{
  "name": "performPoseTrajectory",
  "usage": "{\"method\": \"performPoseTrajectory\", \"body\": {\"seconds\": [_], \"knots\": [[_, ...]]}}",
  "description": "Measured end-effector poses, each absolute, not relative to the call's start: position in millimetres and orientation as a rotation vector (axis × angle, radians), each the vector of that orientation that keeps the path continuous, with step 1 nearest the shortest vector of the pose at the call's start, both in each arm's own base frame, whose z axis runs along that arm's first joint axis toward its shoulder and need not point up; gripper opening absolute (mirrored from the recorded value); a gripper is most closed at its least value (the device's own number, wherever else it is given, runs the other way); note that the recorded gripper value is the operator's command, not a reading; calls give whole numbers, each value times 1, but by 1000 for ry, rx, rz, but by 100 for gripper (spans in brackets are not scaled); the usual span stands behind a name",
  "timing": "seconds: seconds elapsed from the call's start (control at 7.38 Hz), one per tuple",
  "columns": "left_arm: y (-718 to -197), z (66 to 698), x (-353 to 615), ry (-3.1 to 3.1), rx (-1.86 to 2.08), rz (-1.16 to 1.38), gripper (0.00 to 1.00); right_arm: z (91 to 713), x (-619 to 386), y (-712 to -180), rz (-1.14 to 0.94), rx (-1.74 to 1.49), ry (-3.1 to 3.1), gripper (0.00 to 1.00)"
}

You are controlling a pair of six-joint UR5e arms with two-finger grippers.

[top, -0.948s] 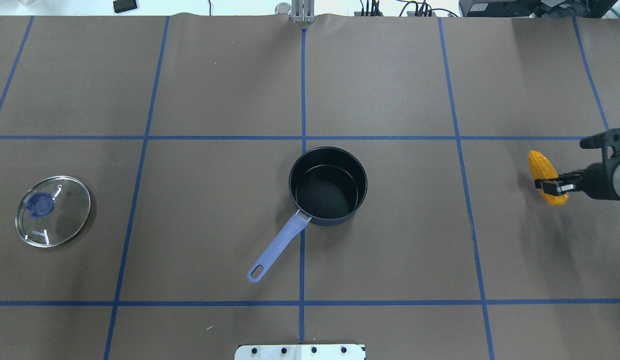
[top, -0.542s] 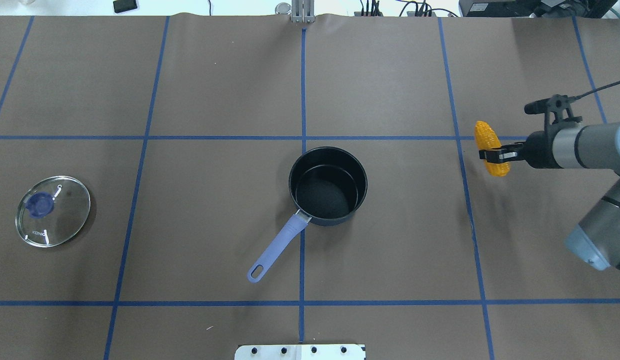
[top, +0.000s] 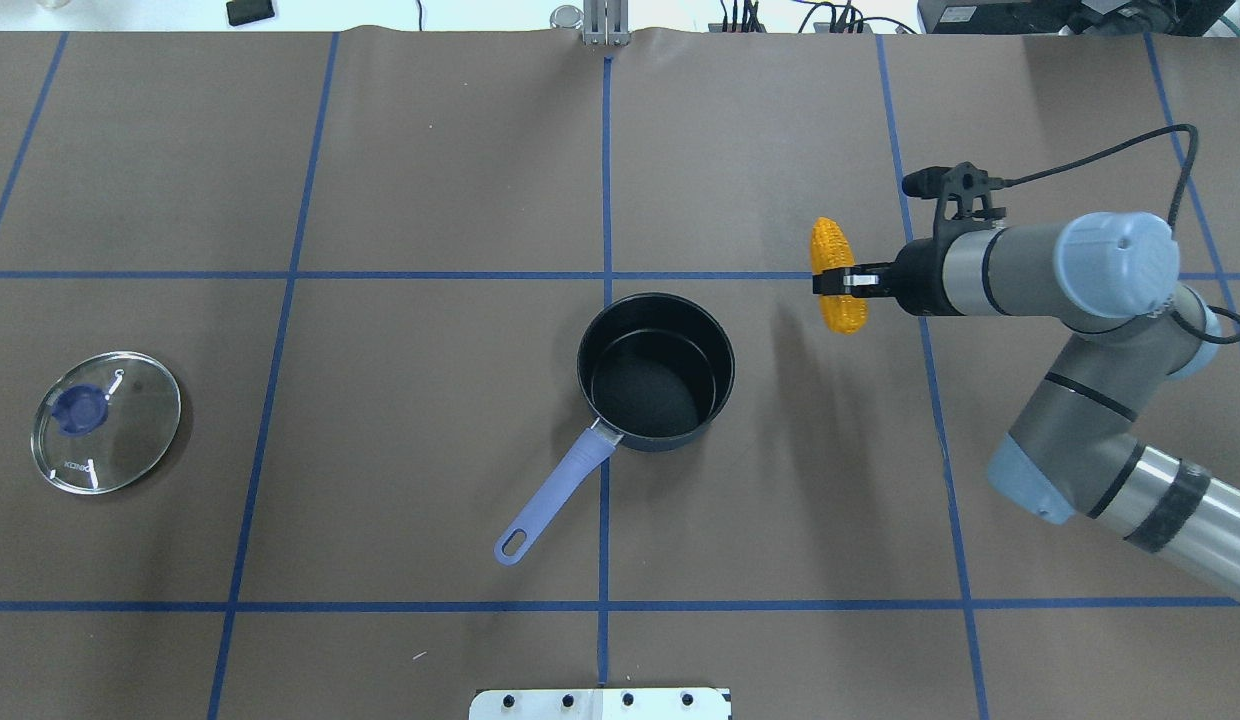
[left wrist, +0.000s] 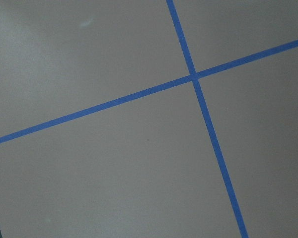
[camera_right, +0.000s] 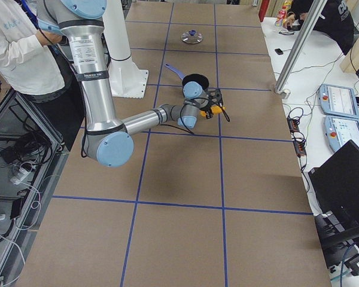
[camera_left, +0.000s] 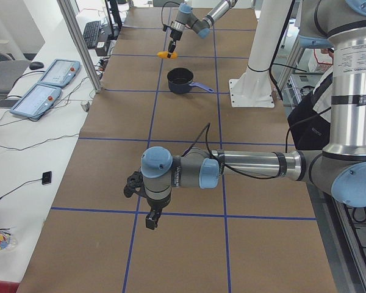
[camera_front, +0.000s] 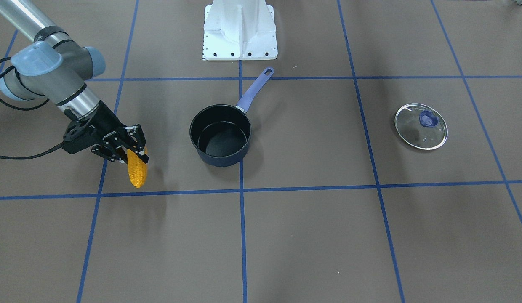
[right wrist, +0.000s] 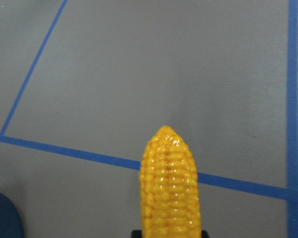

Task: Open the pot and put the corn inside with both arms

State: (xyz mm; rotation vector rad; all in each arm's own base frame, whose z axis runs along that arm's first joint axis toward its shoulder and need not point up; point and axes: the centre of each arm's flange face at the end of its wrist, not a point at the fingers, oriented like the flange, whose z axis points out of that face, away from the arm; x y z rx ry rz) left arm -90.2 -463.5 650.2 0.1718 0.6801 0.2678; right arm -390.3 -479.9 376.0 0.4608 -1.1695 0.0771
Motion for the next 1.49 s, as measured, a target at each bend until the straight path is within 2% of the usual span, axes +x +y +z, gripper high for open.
{"method": "performPoseTrajectory", "body": {"seconds": [0.41,0.54,0.81,0.95,1.08,1.49], "knots": [[-464,651,-90,681,170,268,99,272,-439,-444,162,422,-1226,0],[-464,651,-90,681,169,268,99,254,-463,-426,186,432,-1237,4],[-464,652,-90,681,168,268,99,238,-501,-394,208,469,-1235,39],[-463,652,-90,681,167,267,99,233,-510,-387,211,478,-1230,65],[-463,652,-90,681,166,267,99,229,-513,-385,212,481,-1229,100],[-459,657,-89,682,160,267,99,229,-514,-386,217,481,-1205,100]]}}
